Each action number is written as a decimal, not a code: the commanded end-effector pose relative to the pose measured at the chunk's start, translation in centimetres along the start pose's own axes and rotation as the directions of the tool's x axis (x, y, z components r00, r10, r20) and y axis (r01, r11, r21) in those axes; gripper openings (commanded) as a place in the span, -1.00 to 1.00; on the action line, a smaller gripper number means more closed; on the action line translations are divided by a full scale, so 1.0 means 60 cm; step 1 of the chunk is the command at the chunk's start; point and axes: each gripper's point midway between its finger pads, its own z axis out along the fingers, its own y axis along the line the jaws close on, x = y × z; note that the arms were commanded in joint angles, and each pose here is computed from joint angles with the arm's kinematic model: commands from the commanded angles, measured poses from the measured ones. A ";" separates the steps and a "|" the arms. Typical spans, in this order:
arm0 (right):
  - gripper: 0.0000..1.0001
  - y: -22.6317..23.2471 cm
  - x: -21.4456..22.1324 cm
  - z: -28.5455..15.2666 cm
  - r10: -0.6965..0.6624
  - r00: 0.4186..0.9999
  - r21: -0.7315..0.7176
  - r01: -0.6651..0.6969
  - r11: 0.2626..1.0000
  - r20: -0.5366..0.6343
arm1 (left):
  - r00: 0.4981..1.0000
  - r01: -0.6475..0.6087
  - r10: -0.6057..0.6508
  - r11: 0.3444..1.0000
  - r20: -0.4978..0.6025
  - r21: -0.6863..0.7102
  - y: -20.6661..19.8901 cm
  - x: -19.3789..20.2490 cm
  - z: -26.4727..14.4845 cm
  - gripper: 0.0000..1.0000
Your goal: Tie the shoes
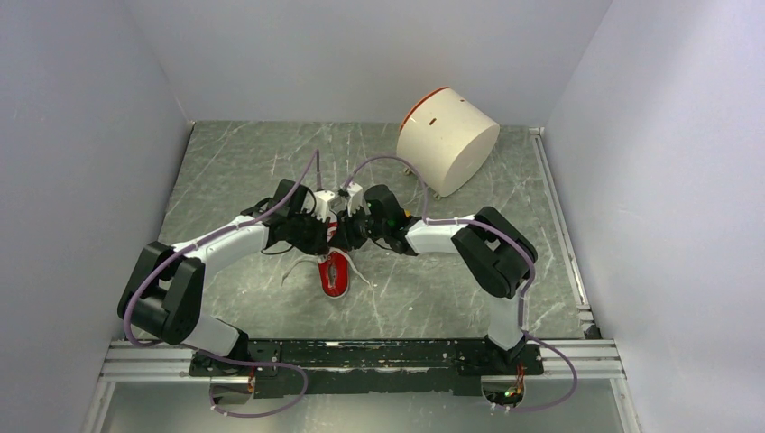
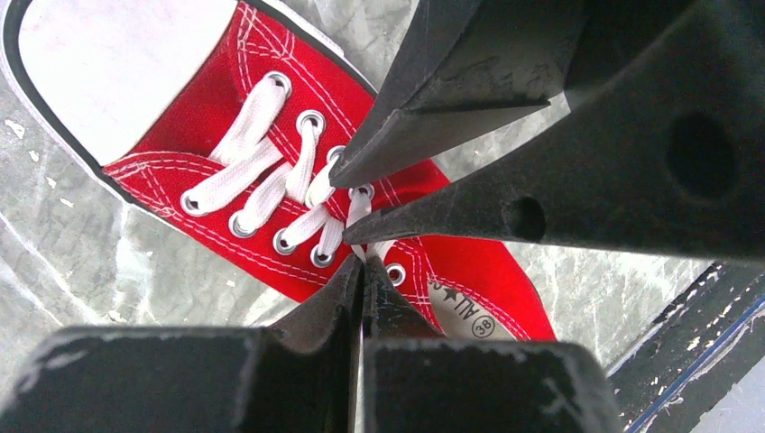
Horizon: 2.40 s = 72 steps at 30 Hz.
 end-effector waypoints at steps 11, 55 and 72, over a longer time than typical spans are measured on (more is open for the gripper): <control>-0.59 -0.003 0.025 0.006 -0.124 0.991 0.015 0.125 0.992 -0.052 | 0.998 -0.023 0.024 1.000 0.061 -0.019 -0.002 -0.029 -0.015 -0.90; -0.51 0.005 -0.017 -0.012 0.090 0.992 -0.249 -0.064 0.966 0.093 | 0.952 -0.218 0.207 0.976 0.226 0.026 -0.006 -0.062 -0.020 -0.91; -0.71 0.035 -0.007 0.006 0.084 0.993 -0.344 -0.050 0.938 0.085 | 0.955 -0.220 0.207 0.975 0.214 0.038 -0.008 -0.056 -0.018 -0.91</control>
